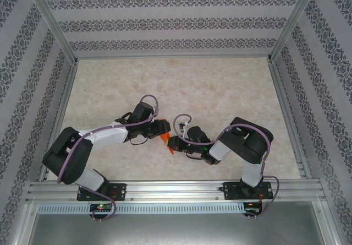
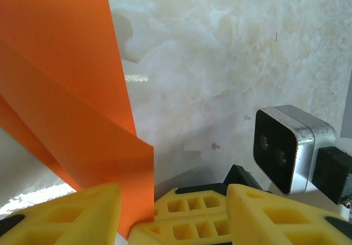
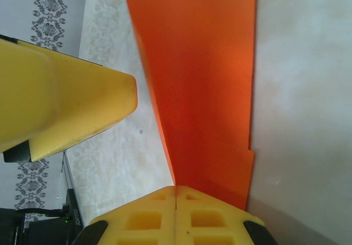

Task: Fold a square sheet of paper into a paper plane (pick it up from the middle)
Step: Fold the wing for the fifth time at the center of the table.

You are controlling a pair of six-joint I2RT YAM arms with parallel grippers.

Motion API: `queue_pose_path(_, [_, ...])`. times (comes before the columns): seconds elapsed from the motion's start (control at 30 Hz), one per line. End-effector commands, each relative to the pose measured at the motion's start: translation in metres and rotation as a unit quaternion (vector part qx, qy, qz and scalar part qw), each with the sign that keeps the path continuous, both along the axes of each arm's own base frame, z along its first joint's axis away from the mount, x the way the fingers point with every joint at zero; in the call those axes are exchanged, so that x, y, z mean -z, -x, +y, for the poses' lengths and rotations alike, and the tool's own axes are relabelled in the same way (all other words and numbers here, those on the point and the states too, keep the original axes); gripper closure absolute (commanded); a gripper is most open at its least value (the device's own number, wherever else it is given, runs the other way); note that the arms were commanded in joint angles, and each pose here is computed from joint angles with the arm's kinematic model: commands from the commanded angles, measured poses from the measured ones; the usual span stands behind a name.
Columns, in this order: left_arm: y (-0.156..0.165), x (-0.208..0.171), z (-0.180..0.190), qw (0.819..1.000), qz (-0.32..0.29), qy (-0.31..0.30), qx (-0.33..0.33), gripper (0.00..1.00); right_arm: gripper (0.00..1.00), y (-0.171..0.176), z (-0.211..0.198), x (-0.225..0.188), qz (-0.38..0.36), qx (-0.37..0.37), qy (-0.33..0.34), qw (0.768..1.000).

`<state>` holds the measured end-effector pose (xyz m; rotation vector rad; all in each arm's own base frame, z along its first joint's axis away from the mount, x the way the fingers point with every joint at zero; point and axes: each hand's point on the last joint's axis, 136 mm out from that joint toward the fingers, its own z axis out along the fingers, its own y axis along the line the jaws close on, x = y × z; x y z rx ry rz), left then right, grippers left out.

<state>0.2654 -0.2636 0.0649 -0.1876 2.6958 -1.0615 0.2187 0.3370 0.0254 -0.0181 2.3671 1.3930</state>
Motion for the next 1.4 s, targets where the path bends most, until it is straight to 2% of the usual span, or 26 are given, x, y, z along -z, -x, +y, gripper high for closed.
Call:
queue_pose_path(0.0, [-0.011,-0.011,-0.014,0.999,-0.025,0.024,0.008,0.47,1.00,0.000,-0.002,-0.002,0.011,0.005,-0.018,1.000])
queue_pose_path(0.07, [-0.012,-0.008,-0.015,0.999,-0.025,0.021,0.008,0.47,1.00,0.000,-0.004,0.000,0.013,0.010,-0.014,1.000])
queue_pose_path(0.17, [-0.014,-0.005,-0.016,0.999,-0.027,0.016,0.010,0.47,0.95,0.000,-0.006,0.001,0.014,0.010,-0.009,1.000])
queue_pose_path(0.3, [-0.015,-0.004,-0.016,1.000,-0.026,0.014,0.009,0.47,0.75,0.003,-0.005,-0.003,0.008,-0.001,0.004,1.000])
queue_pose_path(0.33, [-0.016,-0.004,-0.015,1.000,-0.027,0.013,0.008,0.47,0.70,0.004,-0.005,-0.002,0.005,-0.004,0.015,1.000])
queue_pose_path(0.5, [-0.016,-0.005,-0.013,1.000,-0.029,0.007,0.002,0.47,0.64,0.005,-0.014,-0.002,-0.027,-0.012,0.097,0.995])
queue_pose_path(0.63, [-0.017,-0.006,-0.013,1.000,-0.029,0.007,0.002,0.48,0.63,0.008,-0.016,-0.005,-0.071,-0.034,0.177,0.981])
queue_pose_path(0.97, [-0.019,-0.007,-0.015,1.000,-0.029,0.009,0.003,0.48,0.60,0.002,-0.030,-0.014,-0.192,-0.039,0.292,0.936])
queue_pose_path(1.37, [-0.018,-0.005,-0.016,1.000,-0.025,0.009,0.006,0.48,0.60,-0.003,-0.008,-0.023,-0.262,-0.087,0.299,0.914])
